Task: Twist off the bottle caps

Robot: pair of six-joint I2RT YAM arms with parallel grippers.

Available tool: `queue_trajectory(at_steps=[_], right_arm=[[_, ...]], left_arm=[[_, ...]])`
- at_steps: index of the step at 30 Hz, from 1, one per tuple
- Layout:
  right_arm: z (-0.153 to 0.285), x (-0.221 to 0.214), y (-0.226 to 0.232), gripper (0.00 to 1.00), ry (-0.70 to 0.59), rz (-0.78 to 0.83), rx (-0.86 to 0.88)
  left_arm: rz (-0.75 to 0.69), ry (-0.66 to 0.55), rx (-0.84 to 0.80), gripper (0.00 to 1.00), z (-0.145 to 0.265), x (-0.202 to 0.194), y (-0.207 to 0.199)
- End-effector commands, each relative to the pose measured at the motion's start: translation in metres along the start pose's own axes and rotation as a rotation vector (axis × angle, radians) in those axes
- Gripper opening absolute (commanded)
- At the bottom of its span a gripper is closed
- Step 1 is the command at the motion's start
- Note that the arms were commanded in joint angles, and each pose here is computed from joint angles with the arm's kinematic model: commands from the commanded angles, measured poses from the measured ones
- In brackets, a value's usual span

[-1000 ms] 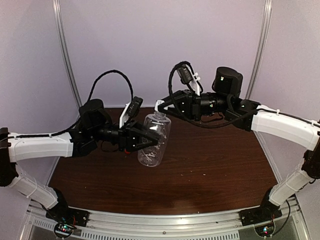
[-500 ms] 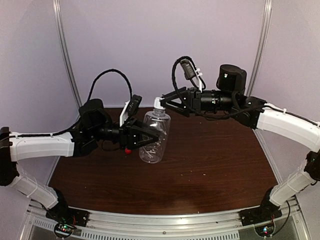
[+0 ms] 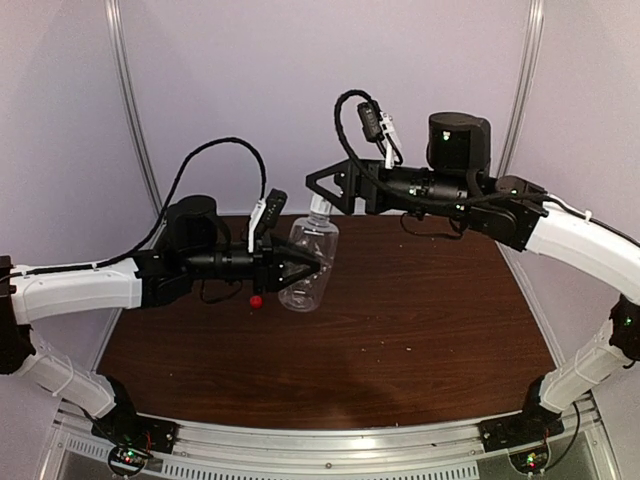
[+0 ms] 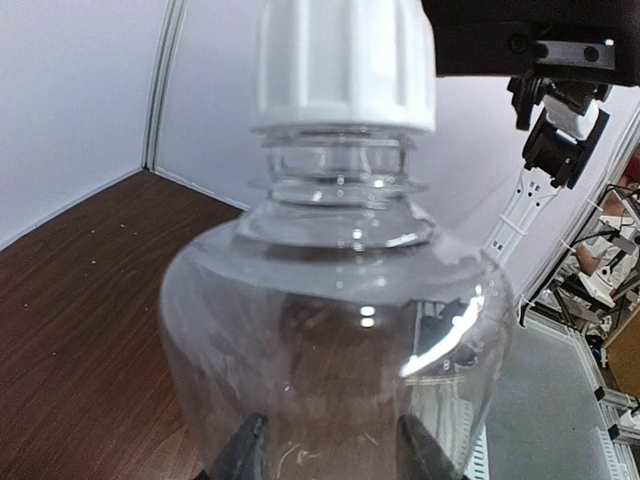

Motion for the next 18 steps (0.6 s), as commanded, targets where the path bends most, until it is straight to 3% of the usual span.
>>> queue_trajectory(at_steps=[1, 10, 18], right_arm=[[-0.011, -0.007, -0.017, 0.86, 0.007, 0.006, -0.205], [-0.023, -0.021, -0.022, 0.71, 0.042, -0.010, -0.253], [-0.026, -0.027, -0.022, 0.51, 0.048, -0.021, -0.228]], left_arm=[[-0.060, -0.056, 0.058, 0.23, 0.004, 0.023, -0.001], [-0.063, -0.056, 0.081, 0.23, 0.006, 0.023, 0.001], [-0.061, -0.049, 0.093, 0.23, 0.005, 0.020, 0.003]])
Point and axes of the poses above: each gripper's point midway between its finger pads, its own z axis back along the fingers, its own y axis along the line the jaws close on, x = y × z, the point moved 6 cm from there along z, back along the fingers, and after that the axes turned 5 degrees about -z, right-handed, at the moved point
